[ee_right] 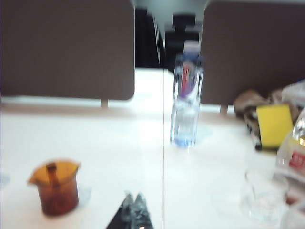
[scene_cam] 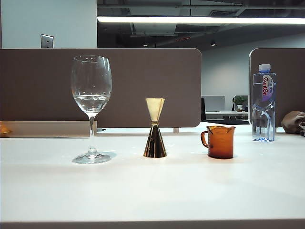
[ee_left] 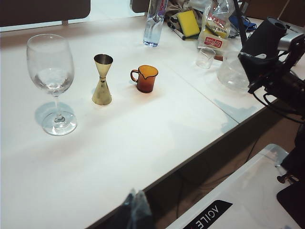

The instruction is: Pick up the small amber measuring cup and pour the water in it into the jigger, then pick up the jigger and pour the water in it into the wine glass.

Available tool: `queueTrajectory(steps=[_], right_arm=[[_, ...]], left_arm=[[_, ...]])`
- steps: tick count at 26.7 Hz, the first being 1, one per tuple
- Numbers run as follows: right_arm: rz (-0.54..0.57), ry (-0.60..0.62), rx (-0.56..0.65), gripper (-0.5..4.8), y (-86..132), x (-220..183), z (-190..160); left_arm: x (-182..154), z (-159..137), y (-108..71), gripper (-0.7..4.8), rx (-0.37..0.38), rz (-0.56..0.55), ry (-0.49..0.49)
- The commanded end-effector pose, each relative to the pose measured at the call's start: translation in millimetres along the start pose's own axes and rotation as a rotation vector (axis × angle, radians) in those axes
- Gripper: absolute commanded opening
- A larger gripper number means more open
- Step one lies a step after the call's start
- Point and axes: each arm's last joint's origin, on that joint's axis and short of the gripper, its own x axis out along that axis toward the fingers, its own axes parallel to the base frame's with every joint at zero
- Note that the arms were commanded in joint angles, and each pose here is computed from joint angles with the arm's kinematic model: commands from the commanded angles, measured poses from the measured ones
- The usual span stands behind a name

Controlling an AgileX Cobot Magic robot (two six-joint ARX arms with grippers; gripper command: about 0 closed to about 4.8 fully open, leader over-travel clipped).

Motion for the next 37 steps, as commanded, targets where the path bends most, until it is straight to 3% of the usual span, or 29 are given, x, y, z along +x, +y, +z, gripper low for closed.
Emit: queueTrajectory(steps=[1,13,20,37], right_arm=[[0.01,0.072,-0.011,-0.01,-0.9,0.2,-9.0],[0.043,0.3,-0.021,-0.01,-5.5,-3.4,-30.9],[-0.031,0.298,-0.011,-0.01,-12.3,-3.2,-30.7],[-0.03,0.298,-0.011,-0.01,-12.2,-3.2,-30.7]], left_arm=[[-0.3,1.6,-0.4,-0.02,0.008,-0.001,-0.012],[-0.3,1.6,-0.4,-0.02,0.009,-0.001,-0.012],[-0.4,1.6,-0.3,-0.02,0.009,-0.001,-0.012],[-0.4,1.6,-0.3,-0.02,0.009,-0.001,-0.012]])
